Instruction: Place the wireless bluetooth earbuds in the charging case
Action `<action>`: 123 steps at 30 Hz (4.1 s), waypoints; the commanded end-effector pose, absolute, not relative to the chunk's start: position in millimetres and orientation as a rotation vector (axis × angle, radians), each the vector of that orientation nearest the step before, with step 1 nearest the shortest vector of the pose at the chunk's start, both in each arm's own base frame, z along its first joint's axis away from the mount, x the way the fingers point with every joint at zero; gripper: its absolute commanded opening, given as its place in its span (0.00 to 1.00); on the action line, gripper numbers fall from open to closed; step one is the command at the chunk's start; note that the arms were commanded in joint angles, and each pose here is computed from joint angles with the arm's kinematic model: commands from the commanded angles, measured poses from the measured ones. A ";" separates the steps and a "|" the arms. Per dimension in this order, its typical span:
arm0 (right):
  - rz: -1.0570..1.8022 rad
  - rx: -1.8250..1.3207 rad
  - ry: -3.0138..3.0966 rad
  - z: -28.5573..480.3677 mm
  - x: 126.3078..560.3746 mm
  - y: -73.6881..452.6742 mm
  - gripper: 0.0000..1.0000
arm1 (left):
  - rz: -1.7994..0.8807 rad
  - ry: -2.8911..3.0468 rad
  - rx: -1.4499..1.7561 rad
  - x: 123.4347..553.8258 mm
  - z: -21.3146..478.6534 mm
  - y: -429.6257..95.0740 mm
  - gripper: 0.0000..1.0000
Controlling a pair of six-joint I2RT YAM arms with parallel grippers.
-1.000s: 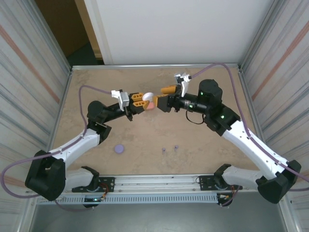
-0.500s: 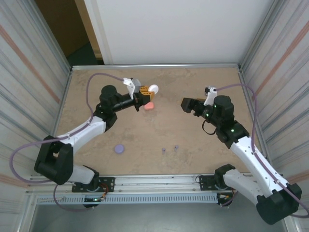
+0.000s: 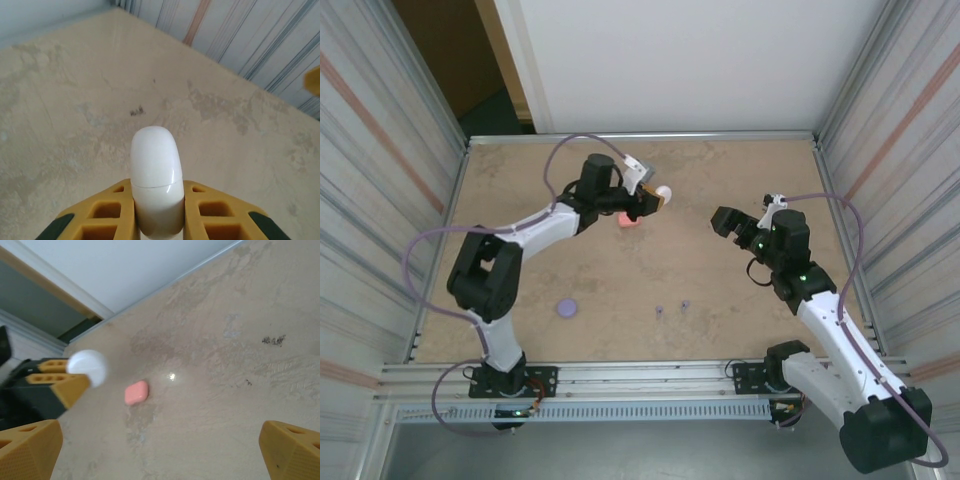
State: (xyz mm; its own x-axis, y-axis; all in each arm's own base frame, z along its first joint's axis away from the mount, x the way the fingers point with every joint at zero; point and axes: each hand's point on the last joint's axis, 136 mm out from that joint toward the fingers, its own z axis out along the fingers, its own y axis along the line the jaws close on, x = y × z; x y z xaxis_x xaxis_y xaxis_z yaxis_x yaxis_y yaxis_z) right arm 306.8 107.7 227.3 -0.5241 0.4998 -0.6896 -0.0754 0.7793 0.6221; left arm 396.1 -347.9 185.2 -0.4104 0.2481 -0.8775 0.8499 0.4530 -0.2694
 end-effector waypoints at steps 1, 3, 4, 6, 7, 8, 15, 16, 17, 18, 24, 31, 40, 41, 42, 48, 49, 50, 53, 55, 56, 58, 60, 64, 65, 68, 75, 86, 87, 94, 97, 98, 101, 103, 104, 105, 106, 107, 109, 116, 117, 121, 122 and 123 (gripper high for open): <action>0.720 0.349 1.982 236.9 307.1 99.6 1.00 | -0.895 1.997 0.960 398.3 157.6 -352.9 0.00; 0.713 0.352 1.985 235.8 306.5 98.6 1.00 | -0.907 2.011 0.944 403.0 149.9 -357.5 0.00; 0.712 0.352 1.986 235.5 306.3 98.5 1.00 | -0.916 2.023 0.927 405.9 145.5 -358.9 0.00; 0.709 0.354 1.990 234.2 306.0 98.2 1.00 | -0.925 2.039 0.902 411.0 138.4 -361.2 0.00; 0.709 0.354 1.992 233.6 306.0 98.3 1.00 | -0.931 2.055 0.889 412.7 133.0 -362.5 0.00; 0.707 0.354 1.993 233.5 306.0 98.2 1.00 | -0.927 2.074 0.872 416.1 128.2 -362.4 0.00; 0.691 0.356 1.999 231.9 307.7 96.7 1.00 | -0.873 2.265 0.773 433.0 89.5 -360.8 0.00; 0.693 0.353 2.001 231.9 308.1 97.4 1.00 | -0.864 2.287 0.761 434.8 83.9 -359.9 0.00; 0.692 0.354 2.003 231.4 308.5 97.5 1.00 | -0.857 2.306 0.753 436.6 79.6 -359.5 0.00; 0.691 0.354 2.004 231.4 308.7 97.6 1.00 | -0.848 2.324 0.743 438.1 75.9 -359.2 0.00; 0.689 0.353 2.013 229.1 310.4 98.5 1.00 | -0.849 2.372 0.713 441.9 61.5 -361.0 0.02; 0.684 0.351 2.021 226.9 311.9 98.6 1.00 | -0.842 2.416 0.697 444.2 46.2 -361.5 0.04; 0.682 0.334 2.036 226.4 312.3 100.4 1.00 | -0.849 2.453 0.702 443.5 30.5 -362.9 0.18; 0.685 0.331 2.038 226.3 312.4 101.1 1.00 | -0.846 2.452 0.702 444.1 30.6 -362.8 0.20; 0.685 0.328 2.038 226.3 312.3 101.4 1.00 | -0.847 2.449 0.703 444.1 31.5 -363.0 0.21; 0.690 0.313 2.049 226.4 312.7 103.7 1.00 | -0.829 2.440 0.704 444.6 36.9 -360.8 0.30; 0.689 0.313 2.049 226.6 312.7 103.6 1.00 | -0.831 2.439 0.705 444.2 37.2 -360.8 0.31; 0.688 0.311 2.050 226.8 312.6 103.7 1.00 | -0.830 2.435 0.705 444.6 39.2 -360.5 0.31; 0.688 0.312 2.052 226.0 312.3 103.6 1.00 | -0.830 2.424 0.703 444.7 43.9 -360.7 0.33; 0.691 0.310 2.052 226.4 311.7 104.0 1.00 | -0.825 2.418 0.702 444.9 46.1 -359.3 0.34; 0.693 0.308 2.052 226.6 311.2 104.3 1.00 | -0.823 2.415 0.705 444.4 46.6 -359.5 0.35; 0.697 0.307 2.049 228.2 310.5 104.4 1.00 | -0.816 2.412 0.704 444.8 48.3 -358.3 0.36; 0.700 0.305 2.049 228.8 309.2 104.5 1.00 | -0.810 2.410 0.701 444.5 50.1 -357.6 0.37; 0.698 0.305 2.046 230.3 307.5 103.8 1.00 | -0.793 2.405 0.694 445.5 52.7 -354.2 0.41; 0.697 0.305 2.048 230.0 307.0 103.6 1.00 | -0.790 2.402 0.694 445.3 53.9 -354.0 0.42; 0.696 0.301 2.046 231.8 305.8 103.3 1.00 | -0.781 2.403 0.687 445.7 56.0 -351.4 0.45; 0.692 0.280 2.044 236.1 302.3 103.4 1.00 | -0.783 2.369 0.669 446.0 72.1 -347.4 0.50; 0.771 0.159 1.972 253.9 297.7 119.1 1.00 | -0.939 2.171 0.620 435.7 149.7 -341.5 0.51; 0.790 0.136 1.958 256.3 296.8 123.2 1.00 | -0.944 2.147 0.607 435.1 157.5 -338.1 0.51; 0.831 -0.151 1.903 268.9 282.6 169.0 1.00 | -0.916 2.067 0.485 434.4 187.3 -304.6 0.52; 0.832 -0.325 1.853 275.7 269.6 197.9 1.00 | -0.876 2.057 0.412 434.6 194.4 -282.6 0.52; 0.829 -0.396 1.830 277.5 263.4 209.4 1.00 | -0.866 2.048 0.386 434.2 197.5 -274.3 0.52; 0.805 -0.590 1.776 274.6 246.8 239.3 1.00 | -0.850 2.014 0.304 431.6 207.7 -250.3 0.52; 0.794 -0.707 1.761 267.8 235.8 257.2 1.00 | -0.822 1.996 0.253 428.7 214.9 -233.4 0.53; 0.785 -0.768 1.758 262.4 230.8 265.1 1.00 | -0.793 1.994 0.225 427.8 216.7 -223.0 0.54; 0.786 -0.823 1.750 258.5 224.8 273.1 1.00 | -0.771 1.992 0.205 426.4 218.9 -215.7 0.56; 0.783 -0.885 1.741 253.2 218.7 281.8 1.00 | -0.747 1.988 0.183 424.6 221.3 -206.9 0.57; 0.774 -0.946 1.733 246.5 213.1 290.9 1.00 | -0.727 1.980 0.164 422.5 224.6 -199.2 0.58; 0.752 -1.051 1.707 234.9 203.4 306.2 1.00 | -0.698 1.957 0.137 417.5 232.6 -187.7 0.61; 0.717 -1.327 1.610 202.1 180.6 350.5 1.00 | -0.551 1.884 0.089 395.0 261.7 -150.0 0.73; 0.717 -1.352 1.604 198.9 179.1 355.6 1.00 | -0.542 1.874 0.080 392.1 263.5 -145.9 0.74; 0.725 -1.456 1.596 180.0 174.7 379.1 1.00 | -0.529 1.821 0.029 381.4 276.1 -130.5 0.77; 0.727 -1.474 1.597 175.2 174.6 385.7 1.00 | -0.528 1.812 0.017 379.0 278.6 -127.4 0.78; 0.728 -1.486 1.592 171.9 174.3 391.2 1.00 | -0.526 1.803 0.013 377.1 281.1 -125.6 0.78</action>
